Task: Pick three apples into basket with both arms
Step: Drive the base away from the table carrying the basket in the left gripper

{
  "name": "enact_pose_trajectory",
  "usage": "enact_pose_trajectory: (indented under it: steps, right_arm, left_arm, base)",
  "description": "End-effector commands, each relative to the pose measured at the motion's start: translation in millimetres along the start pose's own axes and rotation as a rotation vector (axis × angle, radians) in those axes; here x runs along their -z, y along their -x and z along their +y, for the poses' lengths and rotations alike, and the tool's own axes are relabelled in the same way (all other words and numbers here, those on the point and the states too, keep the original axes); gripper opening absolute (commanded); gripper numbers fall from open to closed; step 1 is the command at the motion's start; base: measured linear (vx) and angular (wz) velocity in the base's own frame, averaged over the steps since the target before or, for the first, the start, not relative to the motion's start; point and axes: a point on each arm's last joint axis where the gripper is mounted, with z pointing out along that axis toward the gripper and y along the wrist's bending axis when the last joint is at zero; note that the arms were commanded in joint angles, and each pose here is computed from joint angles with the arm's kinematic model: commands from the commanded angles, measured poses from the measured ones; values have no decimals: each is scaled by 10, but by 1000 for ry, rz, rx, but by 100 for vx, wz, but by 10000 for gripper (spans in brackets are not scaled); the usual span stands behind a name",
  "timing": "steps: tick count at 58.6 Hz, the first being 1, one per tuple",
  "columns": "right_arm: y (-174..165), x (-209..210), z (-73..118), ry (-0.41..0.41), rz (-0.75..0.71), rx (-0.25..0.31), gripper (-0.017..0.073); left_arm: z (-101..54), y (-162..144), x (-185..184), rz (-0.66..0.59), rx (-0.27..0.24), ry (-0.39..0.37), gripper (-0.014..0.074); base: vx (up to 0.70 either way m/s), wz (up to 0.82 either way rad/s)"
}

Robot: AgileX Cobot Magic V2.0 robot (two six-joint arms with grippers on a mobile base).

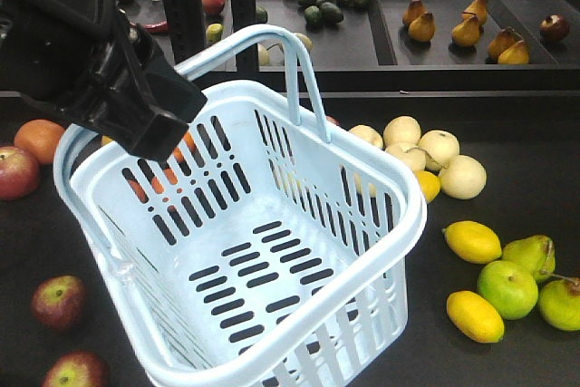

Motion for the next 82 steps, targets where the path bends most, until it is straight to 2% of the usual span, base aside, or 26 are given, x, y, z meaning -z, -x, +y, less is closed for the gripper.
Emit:
enact_pose_trajectory:
  steps: [1,31,82]
  right_arm:
    - [26,3,9,10,-71,9,-5]
    - [26,3,9,10,-71,9,-5]
    - [26,3,9,10,-71,9,-5]
  left_arm:
    - [-12,52,189,-97,12,3,-6]
    - [-12,52,189,-97,12,3,-6]
    - [-12,52,189,-97,12,3,-6]
  base:
    - [-1,5]
    - [-4,18]
    - [-11,47]
